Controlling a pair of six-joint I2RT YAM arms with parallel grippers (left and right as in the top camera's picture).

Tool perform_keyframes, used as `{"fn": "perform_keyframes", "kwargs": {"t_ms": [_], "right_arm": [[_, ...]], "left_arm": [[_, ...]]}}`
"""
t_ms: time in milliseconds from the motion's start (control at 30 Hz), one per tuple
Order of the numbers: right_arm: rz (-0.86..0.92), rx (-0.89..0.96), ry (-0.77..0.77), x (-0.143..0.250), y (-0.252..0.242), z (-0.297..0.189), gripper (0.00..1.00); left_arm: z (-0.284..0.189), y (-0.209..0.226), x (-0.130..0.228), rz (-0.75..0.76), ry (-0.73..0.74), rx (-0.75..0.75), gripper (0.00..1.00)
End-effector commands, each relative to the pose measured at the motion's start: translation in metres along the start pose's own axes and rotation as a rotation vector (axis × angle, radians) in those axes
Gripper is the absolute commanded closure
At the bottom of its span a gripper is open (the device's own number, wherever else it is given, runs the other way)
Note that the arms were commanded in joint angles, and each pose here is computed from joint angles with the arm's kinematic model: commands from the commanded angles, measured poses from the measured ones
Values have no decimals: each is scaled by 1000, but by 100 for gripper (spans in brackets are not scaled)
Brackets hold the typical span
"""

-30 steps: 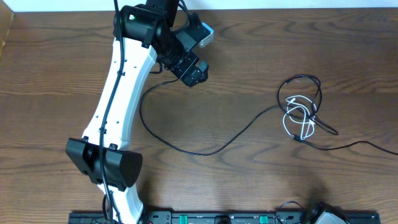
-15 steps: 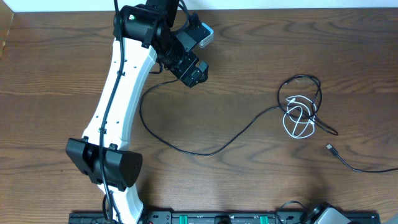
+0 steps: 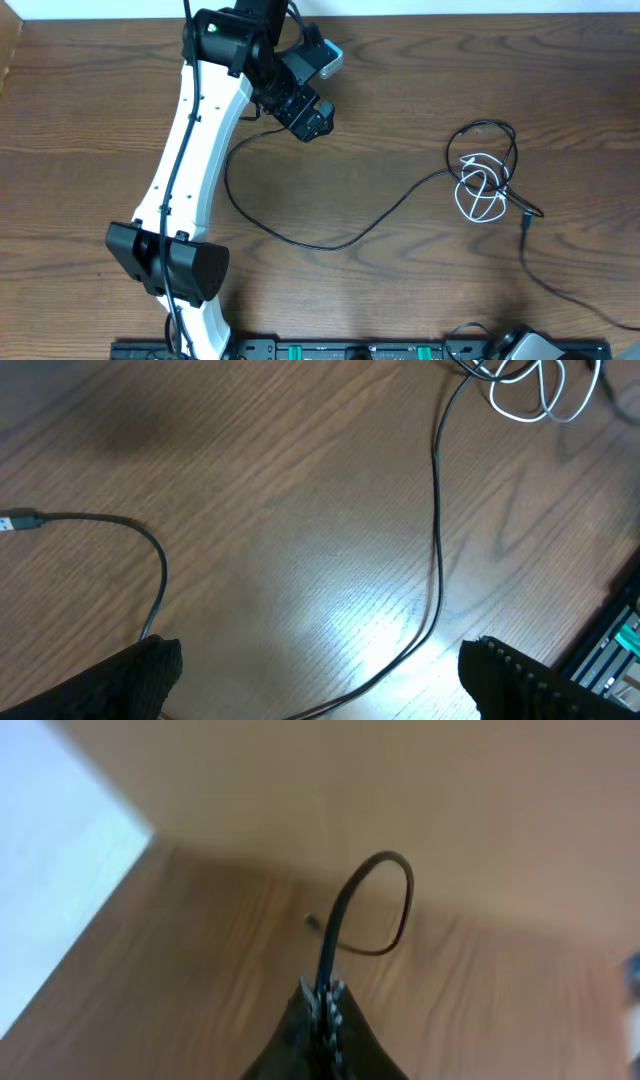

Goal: Untangle cables
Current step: 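Pull the right gripper down to the lower right, dragging the black cable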

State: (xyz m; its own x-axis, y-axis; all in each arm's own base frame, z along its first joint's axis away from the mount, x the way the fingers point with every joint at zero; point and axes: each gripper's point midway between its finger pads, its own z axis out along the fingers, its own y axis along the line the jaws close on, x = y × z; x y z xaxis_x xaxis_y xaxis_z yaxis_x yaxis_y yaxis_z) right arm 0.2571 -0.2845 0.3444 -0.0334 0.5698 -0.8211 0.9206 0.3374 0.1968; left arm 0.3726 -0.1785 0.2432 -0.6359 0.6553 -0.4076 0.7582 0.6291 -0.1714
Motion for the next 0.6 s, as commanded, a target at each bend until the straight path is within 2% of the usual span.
{"fn": "perform_keyframes", "kwargs": {"t_ms": [0,33,167,300,433,567], "right_arm": [[120,-146,241,53,28,10,99],[96,-132,328,82,27,19,99],[-22,-144,451,134,30,26,99],[-108,-207,520,164,43,22,99],[-180,-259,464,160,57,26,99],[-142,-276,371,137,61,37,99]], "left_arm": [[0,-2,1,-1,-1,16,7],[0,-2,1,0,-1,16,7],[0,-2,1,-1,-2,16,7],[0,-2,1,-1,-1,17,7],[0,-2,1,-1,-1,16,7],[0,-2,1,-1,-1,16,7]]}}
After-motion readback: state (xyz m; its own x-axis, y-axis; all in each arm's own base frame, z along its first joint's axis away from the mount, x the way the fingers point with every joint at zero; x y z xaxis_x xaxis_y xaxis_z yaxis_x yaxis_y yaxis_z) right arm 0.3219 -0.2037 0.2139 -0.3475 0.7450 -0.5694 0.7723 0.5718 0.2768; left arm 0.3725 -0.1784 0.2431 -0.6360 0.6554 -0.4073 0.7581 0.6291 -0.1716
